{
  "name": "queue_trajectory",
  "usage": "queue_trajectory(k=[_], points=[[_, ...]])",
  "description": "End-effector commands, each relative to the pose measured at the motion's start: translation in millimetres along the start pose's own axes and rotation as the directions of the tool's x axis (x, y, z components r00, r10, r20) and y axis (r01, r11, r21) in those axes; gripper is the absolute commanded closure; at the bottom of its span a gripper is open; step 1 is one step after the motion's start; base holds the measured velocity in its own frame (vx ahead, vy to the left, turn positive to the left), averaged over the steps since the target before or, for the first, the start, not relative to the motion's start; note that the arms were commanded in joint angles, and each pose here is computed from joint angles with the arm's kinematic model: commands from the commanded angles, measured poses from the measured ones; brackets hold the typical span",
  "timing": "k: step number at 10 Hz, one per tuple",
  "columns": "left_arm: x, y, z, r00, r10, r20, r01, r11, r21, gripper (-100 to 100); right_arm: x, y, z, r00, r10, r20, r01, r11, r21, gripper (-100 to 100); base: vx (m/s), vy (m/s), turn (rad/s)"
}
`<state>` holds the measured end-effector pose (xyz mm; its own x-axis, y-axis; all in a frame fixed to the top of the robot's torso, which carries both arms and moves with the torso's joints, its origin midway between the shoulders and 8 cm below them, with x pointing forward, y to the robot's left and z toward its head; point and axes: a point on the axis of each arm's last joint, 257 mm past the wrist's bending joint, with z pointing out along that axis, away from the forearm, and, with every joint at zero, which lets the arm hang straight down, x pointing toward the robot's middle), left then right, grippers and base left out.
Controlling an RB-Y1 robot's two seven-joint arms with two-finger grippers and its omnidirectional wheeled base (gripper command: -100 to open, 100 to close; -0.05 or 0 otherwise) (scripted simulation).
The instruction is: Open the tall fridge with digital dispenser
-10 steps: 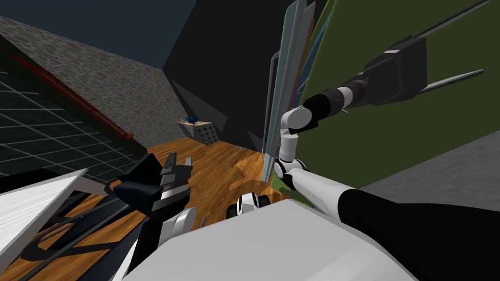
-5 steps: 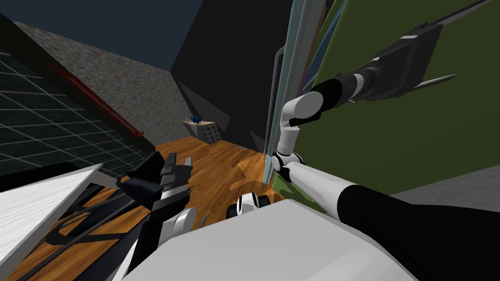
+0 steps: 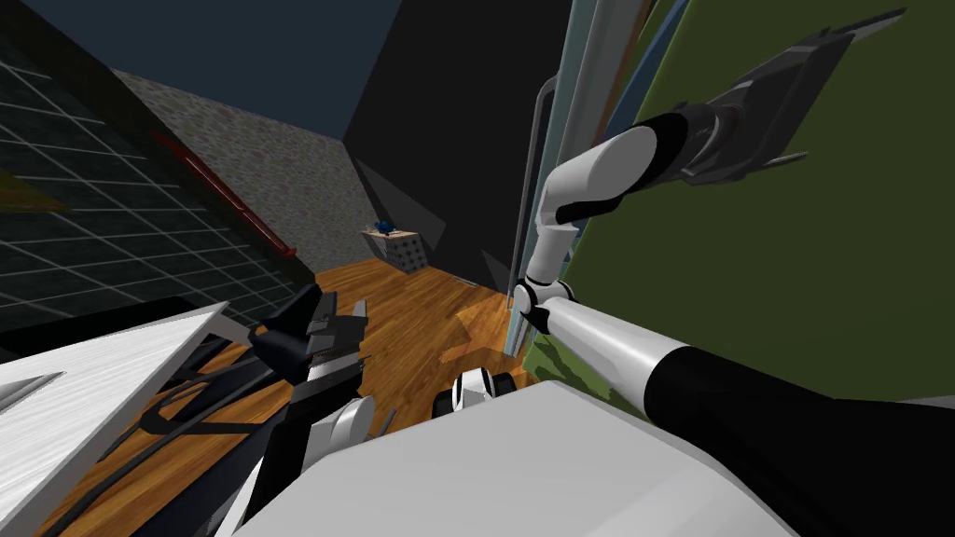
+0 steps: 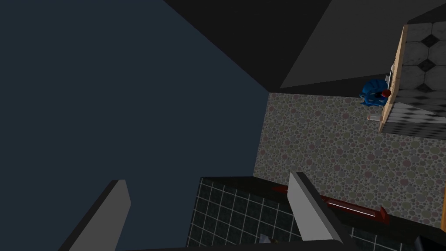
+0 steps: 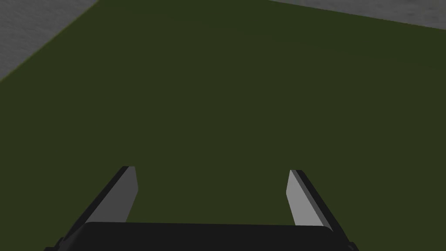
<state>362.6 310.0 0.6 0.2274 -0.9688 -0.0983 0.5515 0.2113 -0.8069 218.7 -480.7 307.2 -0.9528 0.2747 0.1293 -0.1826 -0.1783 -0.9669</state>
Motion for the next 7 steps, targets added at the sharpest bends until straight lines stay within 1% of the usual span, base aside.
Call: queue_trajectory(k=[1, 2, 3, 4, 5, 6, 7], points=[[0.0, 0.0, 0.0, 1.0000, 0.000, 0.000, 0.000, 1.0000, 0.000, 0, -1.3, -9, 0.9, 0.998, 0.046, 0.041, -0.045, 0.999, -0.026, -100, 0.018, -0.017, -0.019], [0.0, 0.0, 0.0, 1.0000, 0.000, 0.000, 0.000, 1.0000, 0.000, 0, -14.8, -10, 2.8, 0.993, 0.057, 0.099, -0.052, 0.997, -0.057, -100, 0.029, -0.026, 0.140], [0.0, 0.0, 0.0, 1.0000, 0.000, 0.000, 0.000, 1.0000, 0.000, 0, -10.7, -15, 3.0, 0.992, 0.079, 0.103, -0.073, 0.995, -0.062, -100, 0.025, -0.036, 0.096], [0.0, 0.0, 0.0, 1.0000, 0.000, 0.000, 0.000, 1.0000, 0.000, 0, -24.7, -16, 3.5, 0.983, 0.087, 0.160, -0.074, 0.993, -0.089, -100, 0.020, -0.041, 0.137], [0.0, 0.0, 0.0, 1.0000, 0.000, 0.000, 0.000, 1.0000, 0.000, 0, -20.1, -22, 3.7, 0.980, 0.112, 0.163, -0.097, 0.991, -0.095, -100, 0.020, -0.041, 0.065], [0.0, 0.0, 0.0, 1.0000, 0.000, 0.000, 0.000, 1.0000, 0.000, 0, -34.5, -23, 2.8, 0.969, 0.116, 0.219, -0.092, 0.989, -0.119, -100, 0.026, -0.060, 0.131], [0.0, 0.0, 0.0, 1.0000, 0.000, 0.000, 0.000, 1.0000, 0.000, 0, -29.4, -29, 2.9, 0.964, 0.142, 0.223, -0.117, 0.985, -0.125, -100, 0.010, -0.029, 0.055]])
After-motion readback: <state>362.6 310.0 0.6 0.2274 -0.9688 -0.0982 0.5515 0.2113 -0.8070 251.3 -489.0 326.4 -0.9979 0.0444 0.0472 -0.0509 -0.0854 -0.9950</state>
